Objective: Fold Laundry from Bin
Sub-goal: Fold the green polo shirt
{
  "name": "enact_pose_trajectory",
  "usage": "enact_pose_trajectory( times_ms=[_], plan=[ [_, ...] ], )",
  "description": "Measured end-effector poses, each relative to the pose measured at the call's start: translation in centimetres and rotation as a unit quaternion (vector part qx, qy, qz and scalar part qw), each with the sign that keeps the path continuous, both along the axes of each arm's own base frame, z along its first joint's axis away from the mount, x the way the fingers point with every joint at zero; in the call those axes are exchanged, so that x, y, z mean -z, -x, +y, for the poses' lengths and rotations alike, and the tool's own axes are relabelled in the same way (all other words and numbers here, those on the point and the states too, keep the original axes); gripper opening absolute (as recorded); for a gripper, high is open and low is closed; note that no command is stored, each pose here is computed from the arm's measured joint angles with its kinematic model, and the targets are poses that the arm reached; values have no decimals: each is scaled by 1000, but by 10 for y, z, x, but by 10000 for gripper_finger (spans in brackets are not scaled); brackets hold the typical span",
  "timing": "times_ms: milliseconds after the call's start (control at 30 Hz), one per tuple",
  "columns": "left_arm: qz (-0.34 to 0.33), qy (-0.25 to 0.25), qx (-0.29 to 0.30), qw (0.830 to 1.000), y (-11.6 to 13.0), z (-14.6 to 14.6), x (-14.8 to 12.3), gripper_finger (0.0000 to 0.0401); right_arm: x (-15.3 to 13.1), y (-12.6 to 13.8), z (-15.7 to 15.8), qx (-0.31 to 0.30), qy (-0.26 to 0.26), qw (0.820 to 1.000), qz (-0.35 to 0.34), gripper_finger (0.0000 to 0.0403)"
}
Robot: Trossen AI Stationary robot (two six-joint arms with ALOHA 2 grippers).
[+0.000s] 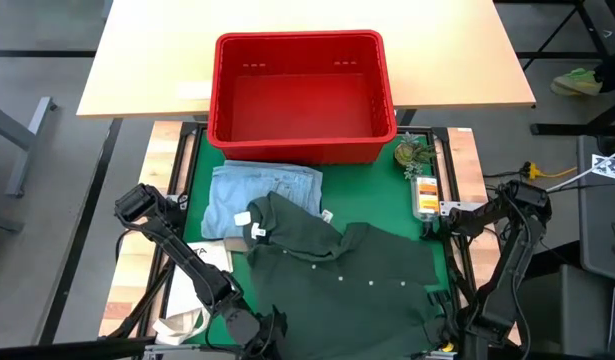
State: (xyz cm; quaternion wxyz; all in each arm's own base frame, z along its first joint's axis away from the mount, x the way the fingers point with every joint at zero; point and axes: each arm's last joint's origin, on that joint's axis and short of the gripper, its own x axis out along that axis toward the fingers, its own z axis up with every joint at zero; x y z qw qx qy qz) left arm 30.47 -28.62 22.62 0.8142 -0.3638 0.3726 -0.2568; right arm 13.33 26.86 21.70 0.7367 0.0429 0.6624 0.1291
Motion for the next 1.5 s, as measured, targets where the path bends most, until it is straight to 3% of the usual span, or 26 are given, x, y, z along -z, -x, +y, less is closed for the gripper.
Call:
enact_pose_trajectory(
  times_ms=[100, 267, 433, 633, 800, 933, 1033, 1200, 1333, 1433, 1500],
  plan=[
    [0, -2, -2, 1000, 0, 0, 0, 92, 0, 0, 0, 1, 0, 1000, 0, 21],
    [-7, -7, -2, 1000, -1, 1, 0, 136, 0, 0, 0, 1, 2, 1000, -1, 90],
    [-4, -3, 16, 1000, -1, 2, 0, 146, 0, 0, 0, 2, 3, 1000, -3, 151],
    [8, 6, 42, 999, 3, -2, 0, 146, 0, 0, 0, 2, 3, 1000, -4, 177],
    [109, -6, 8, 994, 11, -1, 12, 147, 0, -1, 0, 3, 3, 1000, -4, 179],
    [206, -44, -33, 977, 24, 2, 25, 147, 0, -1, 0, 3, 3, 1000, -4, 179],
    [233, -67, -39, 969, 28, 4, 30, 147, 0, -1, 0, 2, 3, 1000, -5, 179],
    [173, -97, -28, 980, 24, 6, 28, 147, 0, -1, 0, -23, 5, 1000, -11, 179],
    [102, -152, -39, 982, 15, 13, 28, 147, 0, -3, -1, -42, 10, 999, -23, 179],
    [38, -220, -53, 973, 4, 25, 27, 147, 0, -9, -4, -51, 27, 997, -51, 179],
    [0, -274, -77, 959, -5, 36, 27, 147, 0, -15, -8, -55, 44, 995, -77, 179]
  ],
)
